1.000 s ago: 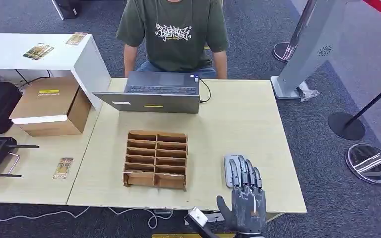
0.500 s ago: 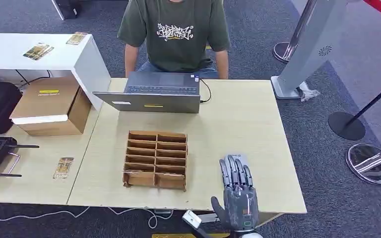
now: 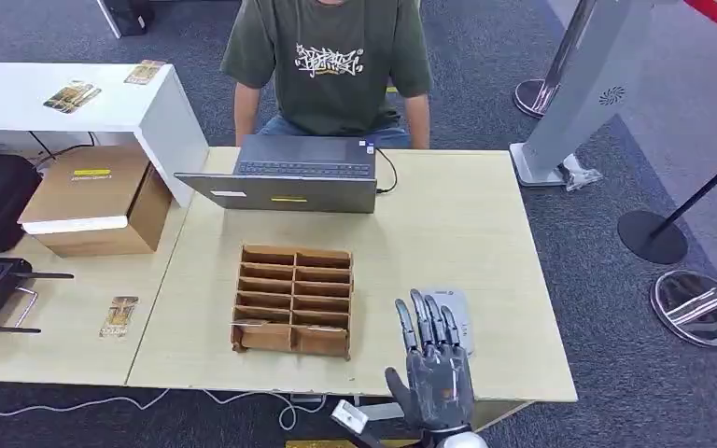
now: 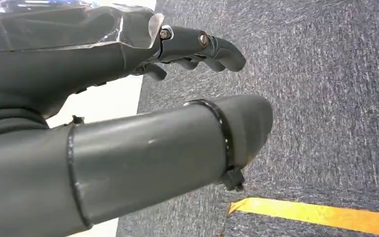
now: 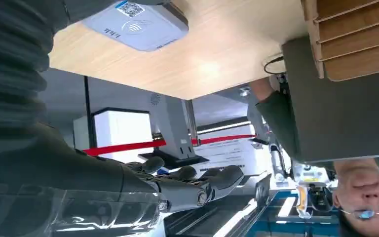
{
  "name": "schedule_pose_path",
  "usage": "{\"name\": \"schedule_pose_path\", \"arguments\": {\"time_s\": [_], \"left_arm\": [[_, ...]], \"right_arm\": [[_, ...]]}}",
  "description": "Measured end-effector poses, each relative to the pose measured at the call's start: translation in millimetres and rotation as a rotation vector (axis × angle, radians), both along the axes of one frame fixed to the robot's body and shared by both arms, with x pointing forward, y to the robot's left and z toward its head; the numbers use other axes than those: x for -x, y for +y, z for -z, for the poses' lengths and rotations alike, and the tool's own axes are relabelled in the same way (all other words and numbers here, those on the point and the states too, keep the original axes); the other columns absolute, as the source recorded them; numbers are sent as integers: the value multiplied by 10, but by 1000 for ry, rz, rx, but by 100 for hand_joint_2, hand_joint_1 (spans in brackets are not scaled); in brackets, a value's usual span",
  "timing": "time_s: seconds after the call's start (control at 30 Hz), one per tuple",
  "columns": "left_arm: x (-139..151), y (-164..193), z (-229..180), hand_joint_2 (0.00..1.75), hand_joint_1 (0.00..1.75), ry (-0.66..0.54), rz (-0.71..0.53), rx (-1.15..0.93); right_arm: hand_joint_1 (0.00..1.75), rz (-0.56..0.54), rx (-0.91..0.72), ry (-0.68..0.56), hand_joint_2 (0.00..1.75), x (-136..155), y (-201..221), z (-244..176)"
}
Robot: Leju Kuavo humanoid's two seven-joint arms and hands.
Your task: Pass the card to the sensor for recognition and then transmit it.
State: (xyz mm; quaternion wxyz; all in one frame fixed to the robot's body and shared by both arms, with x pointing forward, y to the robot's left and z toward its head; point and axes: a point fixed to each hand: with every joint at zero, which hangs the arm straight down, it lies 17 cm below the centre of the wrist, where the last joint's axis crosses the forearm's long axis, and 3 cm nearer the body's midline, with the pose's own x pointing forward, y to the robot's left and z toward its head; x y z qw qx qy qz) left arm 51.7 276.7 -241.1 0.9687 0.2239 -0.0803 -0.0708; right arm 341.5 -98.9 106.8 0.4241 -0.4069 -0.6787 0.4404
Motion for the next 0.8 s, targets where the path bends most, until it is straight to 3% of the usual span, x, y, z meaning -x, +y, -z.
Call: {"name": "schedule_pose_path", "arguments": {"time_s": [0.8], "left_arm": [[-96,66,-23,0,0,-28,83,-38]], "right_arm": [[0,-190,-49,-24,175,-169,597,-133]]}}
